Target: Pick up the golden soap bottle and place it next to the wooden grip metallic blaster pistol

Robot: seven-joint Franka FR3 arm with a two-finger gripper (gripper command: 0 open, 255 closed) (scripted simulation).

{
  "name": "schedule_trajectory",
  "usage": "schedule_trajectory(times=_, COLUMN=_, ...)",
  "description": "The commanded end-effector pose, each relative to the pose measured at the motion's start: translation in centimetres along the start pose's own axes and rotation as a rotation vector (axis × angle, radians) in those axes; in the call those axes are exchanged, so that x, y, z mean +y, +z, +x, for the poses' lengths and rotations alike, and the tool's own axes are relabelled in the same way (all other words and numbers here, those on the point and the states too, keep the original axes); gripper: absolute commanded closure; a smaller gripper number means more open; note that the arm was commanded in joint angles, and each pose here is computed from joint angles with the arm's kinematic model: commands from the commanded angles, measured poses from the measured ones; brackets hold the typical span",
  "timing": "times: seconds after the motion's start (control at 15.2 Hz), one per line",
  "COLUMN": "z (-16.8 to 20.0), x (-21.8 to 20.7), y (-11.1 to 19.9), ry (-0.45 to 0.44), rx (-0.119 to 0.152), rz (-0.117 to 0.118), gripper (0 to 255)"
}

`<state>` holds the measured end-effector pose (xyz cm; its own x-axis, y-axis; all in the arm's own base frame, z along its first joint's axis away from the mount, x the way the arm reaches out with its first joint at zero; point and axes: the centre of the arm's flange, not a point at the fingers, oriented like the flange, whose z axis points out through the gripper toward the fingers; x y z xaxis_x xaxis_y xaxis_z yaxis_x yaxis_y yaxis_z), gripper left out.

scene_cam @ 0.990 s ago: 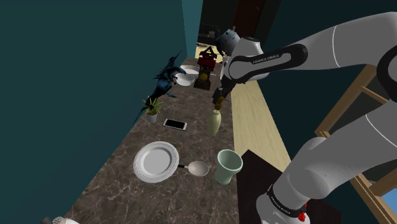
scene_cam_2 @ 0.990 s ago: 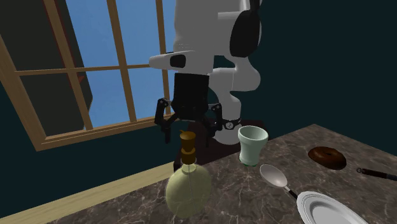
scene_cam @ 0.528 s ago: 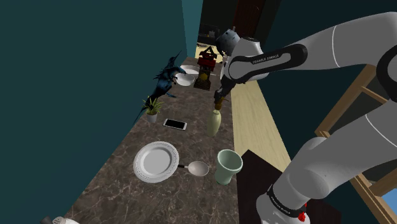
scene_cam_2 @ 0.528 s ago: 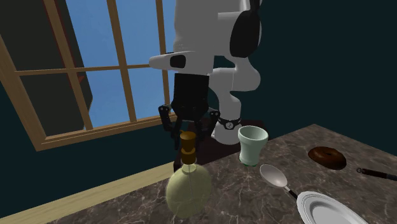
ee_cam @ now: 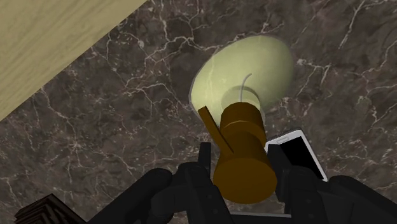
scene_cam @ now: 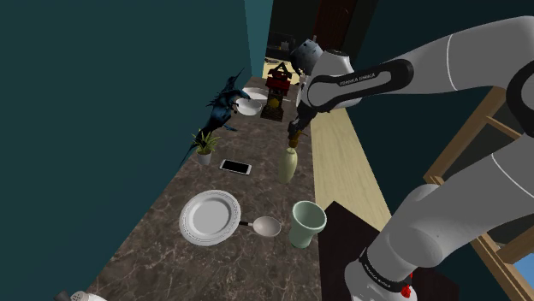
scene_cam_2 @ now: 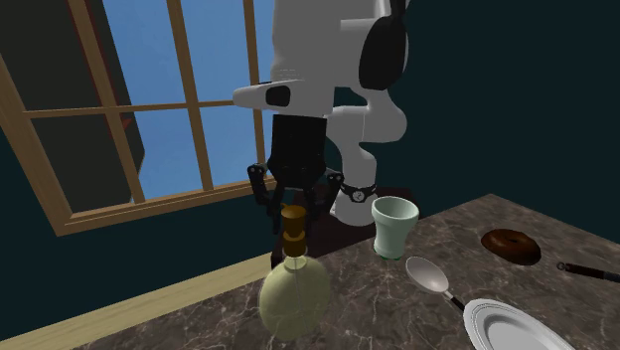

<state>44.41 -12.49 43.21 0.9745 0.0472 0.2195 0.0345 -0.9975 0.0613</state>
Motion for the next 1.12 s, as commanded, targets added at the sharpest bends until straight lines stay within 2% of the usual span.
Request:
schedule_trajectory(times=0.0, z=0.1, x=0.1, y=-0.5, ry=0.000, rx=0.000, rz=0.000, gripper=255)
schedule_trajectory(times=1.06, z=2.0, x=0.6, y=-8.7, ry=0.000, rx=0.000, rz=0.000, gripper=255)
